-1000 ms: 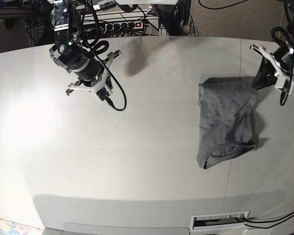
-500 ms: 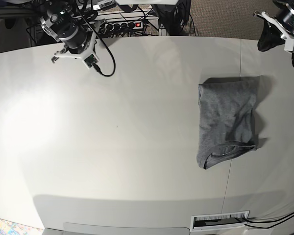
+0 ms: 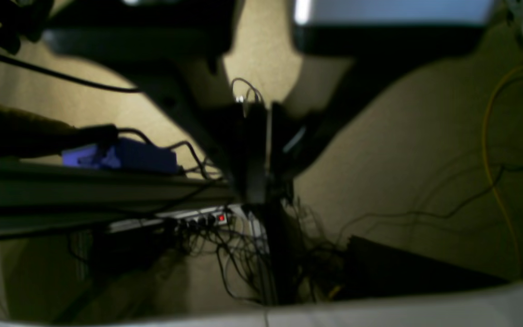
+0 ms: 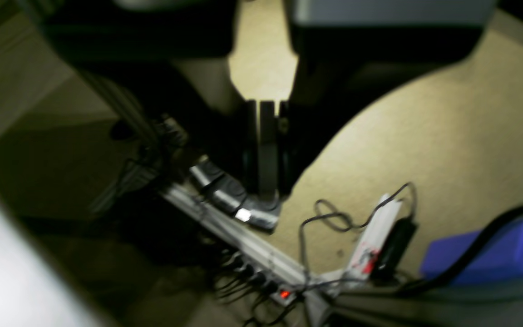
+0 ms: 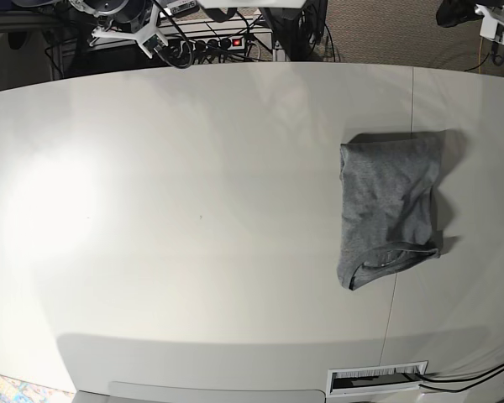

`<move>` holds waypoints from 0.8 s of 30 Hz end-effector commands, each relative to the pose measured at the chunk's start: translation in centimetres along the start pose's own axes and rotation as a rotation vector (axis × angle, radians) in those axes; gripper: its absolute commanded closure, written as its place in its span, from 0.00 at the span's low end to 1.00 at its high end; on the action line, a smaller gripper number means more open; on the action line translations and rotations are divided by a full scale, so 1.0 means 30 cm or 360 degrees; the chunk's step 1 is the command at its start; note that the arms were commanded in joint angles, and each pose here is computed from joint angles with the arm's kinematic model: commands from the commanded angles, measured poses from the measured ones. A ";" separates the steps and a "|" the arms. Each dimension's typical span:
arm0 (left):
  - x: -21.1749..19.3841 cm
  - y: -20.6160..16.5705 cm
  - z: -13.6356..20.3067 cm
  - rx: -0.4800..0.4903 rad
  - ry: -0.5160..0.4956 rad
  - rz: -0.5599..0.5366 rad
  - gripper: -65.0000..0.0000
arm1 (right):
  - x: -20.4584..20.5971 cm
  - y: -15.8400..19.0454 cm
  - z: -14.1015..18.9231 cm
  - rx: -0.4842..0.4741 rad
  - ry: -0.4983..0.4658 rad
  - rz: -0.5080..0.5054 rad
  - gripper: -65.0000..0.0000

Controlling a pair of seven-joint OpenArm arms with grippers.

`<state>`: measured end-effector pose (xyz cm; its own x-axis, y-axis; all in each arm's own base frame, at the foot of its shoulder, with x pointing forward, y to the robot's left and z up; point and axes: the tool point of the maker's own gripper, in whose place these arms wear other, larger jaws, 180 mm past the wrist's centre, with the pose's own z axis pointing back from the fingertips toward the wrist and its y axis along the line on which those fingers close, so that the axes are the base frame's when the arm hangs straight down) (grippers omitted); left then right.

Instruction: Fold the T-shirt properly

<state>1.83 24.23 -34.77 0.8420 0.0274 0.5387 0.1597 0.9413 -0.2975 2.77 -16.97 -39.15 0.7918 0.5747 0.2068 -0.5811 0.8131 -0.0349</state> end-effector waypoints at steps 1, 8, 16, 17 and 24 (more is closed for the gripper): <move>0.005 -0.001 0.018 -0.0007 -0.0019 0.0007 1.00 | -0.004 0.019 0.014 0.0029 -0.0019 -0.0006 1.00; -0.129 0.060 0.001 0.0054 0.0054 0.0157 1.00 | -0.123 0.084 -0.030 0.0140 0.0087 -0.0079 1.00; -0.419 0.051 -0.078 0.0105 0.0246 0.0201 1.00 | -0.333 0.113 -0.198 0.0246 0.0281 -0.0278 1.00; -0.457 0.042 -0.100 0.0104 0.0288 0.0179 1.00 | -0.354 0.109 -0.223 0.0251 0.0302 -0.0306 1.00; -0.609 -0.001 -0.303 0.0100 0.0423 0.0089 1.00 | -0.415 0.059 -0.398 0.0273 0.0386 -0.0476 1.00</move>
<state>-8.31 20.24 -52.27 0.9553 -0.0027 0.2958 0.0854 0.9598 -0.2673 -5.86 -21.45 -53.76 0.9407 0.3333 -0.0632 -0.3201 0.9337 0.1604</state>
